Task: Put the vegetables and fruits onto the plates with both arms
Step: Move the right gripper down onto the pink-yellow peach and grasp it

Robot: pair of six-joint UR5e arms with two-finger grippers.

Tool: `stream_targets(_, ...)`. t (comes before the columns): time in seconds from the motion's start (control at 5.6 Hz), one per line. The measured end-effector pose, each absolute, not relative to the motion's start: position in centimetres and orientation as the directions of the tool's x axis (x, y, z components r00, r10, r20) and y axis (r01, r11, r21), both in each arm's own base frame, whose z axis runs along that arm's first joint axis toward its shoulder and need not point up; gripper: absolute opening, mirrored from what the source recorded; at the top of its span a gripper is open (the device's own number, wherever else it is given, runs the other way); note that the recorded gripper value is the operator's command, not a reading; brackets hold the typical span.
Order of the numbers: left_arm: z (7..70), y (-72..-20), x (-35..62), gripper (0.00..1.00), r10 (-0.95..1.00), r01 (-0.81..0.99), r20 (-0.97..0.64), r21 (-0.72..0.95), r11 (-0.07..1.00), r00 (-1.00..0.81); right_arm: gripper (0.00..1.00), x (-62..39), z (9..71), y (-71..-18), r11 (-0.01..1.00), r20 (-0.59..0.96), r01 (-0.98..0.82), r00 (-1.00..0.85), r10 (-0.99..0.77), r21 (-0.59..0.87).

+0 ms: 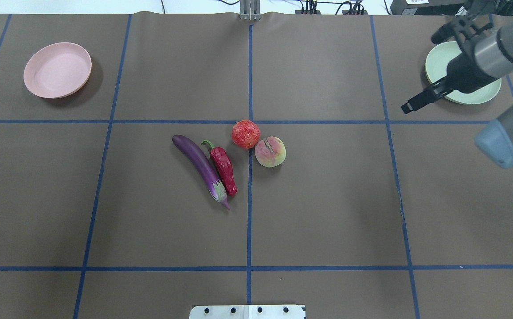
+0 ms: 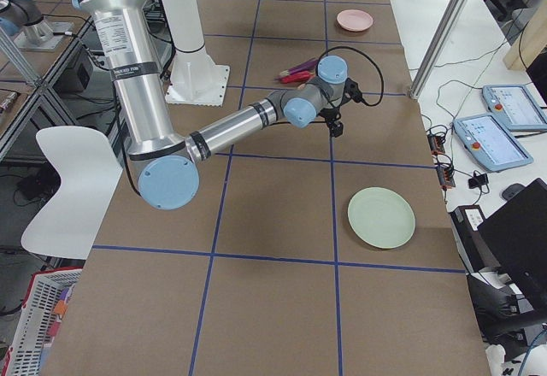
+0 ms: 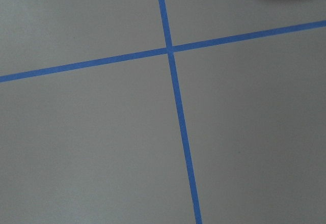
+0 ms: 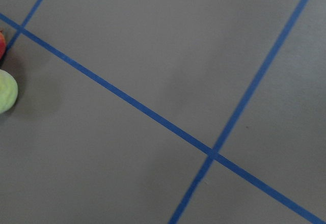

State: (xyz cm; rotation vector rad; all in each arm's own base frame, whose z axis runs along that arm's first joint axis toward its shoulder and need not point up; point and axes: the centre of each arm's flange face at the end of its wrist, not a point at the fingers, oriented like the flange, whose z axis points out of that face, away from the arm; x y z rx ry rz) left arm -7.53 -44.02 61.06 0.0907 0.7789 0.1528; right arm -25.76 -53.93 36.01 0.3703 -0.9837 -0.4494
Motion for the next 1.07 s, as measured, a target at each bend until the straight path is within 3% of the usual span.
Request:
stream_targets(0.71, 61.2, -44.0, -7.5, 1.00, 0.169, -0.104, -0.693, 0.135, 0.985, 0.701, 0.98, -45.7, 21.3, -51.6, 0.910, 0.694, 0.145, 0.603, -0.393, 0.389)
stream_targets(1.07, 61.2, -44.0, -7.5, 1.00, 0.168, -0.104, -0.693, 0.133, 0.986, 0.701, 0.98, -53.1, 18.8, -50.2, 0.923, 0.657, 0.138, 0.665, -0.355, 0.358)
